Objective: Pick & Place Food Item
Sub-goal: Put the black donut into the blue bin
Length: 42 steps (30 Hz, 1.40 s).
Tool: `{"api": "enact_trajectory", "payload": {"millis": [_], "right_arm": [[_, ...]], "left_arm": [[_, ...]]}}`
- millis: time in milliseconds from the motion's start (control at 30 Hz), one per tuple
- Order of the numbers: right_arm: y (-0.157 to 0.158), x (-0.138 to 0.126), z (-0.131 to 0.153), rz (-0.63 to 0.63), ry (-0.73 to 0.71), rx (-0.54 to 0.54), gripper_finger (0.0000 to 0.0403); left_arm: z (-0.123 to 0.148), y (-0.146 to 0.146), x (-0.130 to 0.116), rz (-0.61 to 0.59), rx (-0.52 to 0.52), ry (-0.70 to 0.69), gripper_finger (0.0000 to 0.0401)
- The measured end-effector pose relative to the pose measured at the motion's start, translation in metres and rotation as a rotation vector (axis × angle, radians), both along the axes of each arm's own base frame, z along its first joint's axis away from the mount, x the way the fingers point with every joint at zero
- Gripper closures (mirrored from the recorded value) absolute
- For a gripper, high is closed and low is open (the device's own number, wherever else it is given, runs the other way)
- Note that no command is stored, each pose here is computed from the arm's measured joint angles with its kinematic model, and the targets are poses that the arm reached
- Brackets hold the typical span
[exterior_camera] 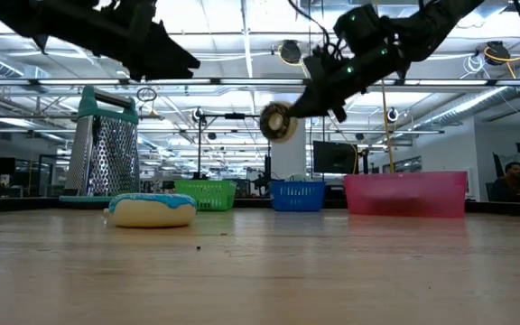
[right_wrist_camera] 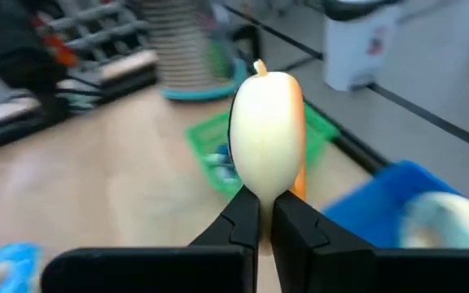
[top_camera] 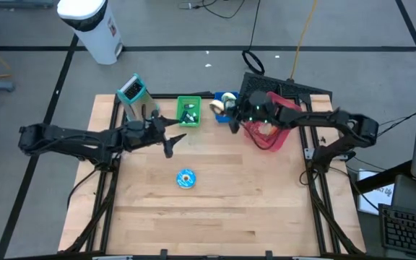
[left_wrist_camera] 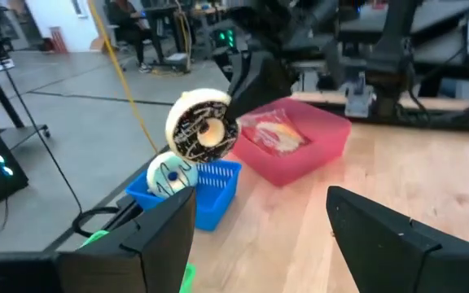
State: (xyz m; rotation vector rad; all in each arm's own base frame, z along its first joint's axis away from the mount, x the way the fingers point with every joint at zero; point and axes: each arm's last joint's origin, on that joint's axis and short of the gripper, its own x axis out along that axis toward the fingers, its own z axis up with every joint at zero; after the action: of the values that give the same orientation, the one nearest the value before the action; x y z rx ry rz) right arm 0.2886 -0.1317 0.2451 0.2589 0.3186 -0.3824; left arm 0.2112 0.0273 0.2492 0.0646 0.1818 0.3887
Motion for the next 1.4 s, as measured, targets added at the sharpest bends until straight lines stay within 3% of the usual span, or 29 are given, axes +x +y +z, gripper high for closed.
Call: {"api": "enact_trajectory", "payload": {"millis": [333,800,967,1133,1233,1400], "right_arm": [[-0.05,-0.016,-0.03,-0.128,0.109,0.069,0.0395],[-0.072,-0.001,-0.085,-0.159,0.162,0.107,0.0395],[-0.075,-0.002,-0.088,-0.258,0.19,0.064,0.0394],[-0.075,-0.002,-0.089,-0.255,0.191,0.065,0.0394],[-0.075,-0.002,-0.089,-0.255,0.2,0.069,0.038],[-0.074,-0.003,-0.09,-0.253,0.208,0.069,0.0325]], "left_arm": [[-0.023,0.009,-0.007,0.038,-0.063,0.009,0.0123],[-0.022,0.011,-0.007,0.031,-0.086,-0.004,0.0123],[-0.023,0.011,-0.007,0.032,-0.09,0.003,0.0123],[-0.023,0.011,-0.007,0.032,-0.088,0.003,0.0123],[-0.023,0.011,-0.007,0.031,-0.087,0.004,0.0123],[-0.023,0.011,-0.007,0.031,-0.087,0.004,0.0123]]}}
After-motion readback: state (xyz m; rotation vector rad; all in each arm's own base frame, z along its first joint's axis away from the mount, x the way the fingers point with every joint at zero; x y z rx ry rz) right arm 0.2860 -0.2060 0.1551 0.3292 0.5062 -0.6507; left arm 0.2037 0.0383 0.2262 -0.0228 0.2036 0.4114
